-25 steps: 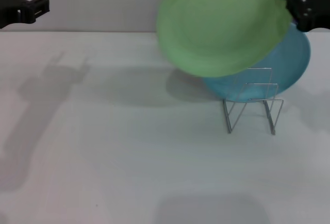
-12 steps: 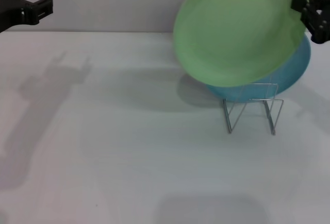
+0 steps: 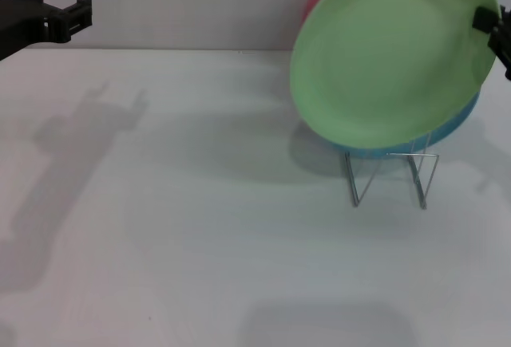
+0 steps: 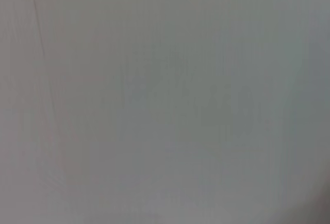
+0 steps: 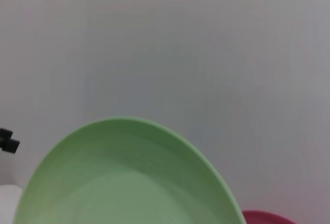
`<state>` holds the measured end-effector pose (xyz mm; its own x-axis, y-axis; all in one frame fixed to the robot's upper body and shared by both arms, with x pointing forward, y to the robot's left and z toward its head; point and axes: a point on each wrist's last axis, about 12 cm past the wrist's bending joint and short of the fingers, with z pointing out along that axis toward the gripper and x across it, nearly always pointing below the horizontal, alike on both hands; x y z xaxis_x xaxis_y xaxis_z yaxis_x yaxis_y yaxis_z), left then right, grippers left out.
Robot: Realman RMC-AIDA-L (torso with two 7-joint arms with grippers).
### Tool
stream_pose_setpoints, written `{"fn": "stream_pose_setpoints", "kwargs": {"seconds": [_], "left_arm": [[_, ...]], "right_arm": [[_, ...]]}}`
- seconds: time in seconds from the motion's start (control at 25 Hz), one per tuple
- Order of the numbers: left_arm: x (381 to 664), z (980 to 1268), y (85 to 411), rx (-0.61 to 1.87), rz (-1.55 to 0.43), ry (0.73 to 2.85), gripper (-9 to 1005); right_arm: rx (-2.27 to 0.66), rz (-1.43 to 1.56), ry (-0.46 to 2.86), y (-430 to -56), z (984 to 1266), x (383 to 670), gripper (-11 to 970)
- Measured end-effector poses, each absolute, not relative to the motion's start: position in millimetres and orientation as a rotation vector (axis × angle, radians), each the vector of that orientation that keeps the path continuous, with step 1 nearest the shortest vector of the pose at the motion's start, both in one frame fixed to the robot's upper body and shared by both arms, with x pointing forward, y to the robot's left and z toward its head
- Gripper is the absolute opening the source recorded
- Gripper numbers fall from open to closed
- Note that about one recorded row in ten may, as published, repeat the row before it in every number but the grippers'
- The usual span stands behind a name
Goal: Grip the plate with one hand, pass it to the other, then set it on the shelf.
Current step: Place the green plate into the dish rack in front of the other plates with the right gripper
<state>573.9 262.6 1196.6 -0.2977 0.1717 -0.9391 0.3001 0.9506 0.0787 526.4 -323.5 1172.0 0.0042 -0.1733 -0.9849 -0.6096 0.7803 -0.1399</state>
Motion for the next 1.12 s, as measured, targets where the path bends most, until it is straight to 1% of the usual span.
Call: {"fn": "stream_pose_setpoints", "kwargs": {"seconds": [0.24,1.12], "left_arm": [[574.5,1193.7,260.9,0.349,-0.136,1.891,672],[574.8,1189.2,248.1,0.400,-0.158,1.903,672]], "right_arm": [[-0.673,0.364,1.556,-326.4,1167.0,524.1,37],[-0.765,0.272,1.487,-331.6,1169.7,523.7,40]]}}
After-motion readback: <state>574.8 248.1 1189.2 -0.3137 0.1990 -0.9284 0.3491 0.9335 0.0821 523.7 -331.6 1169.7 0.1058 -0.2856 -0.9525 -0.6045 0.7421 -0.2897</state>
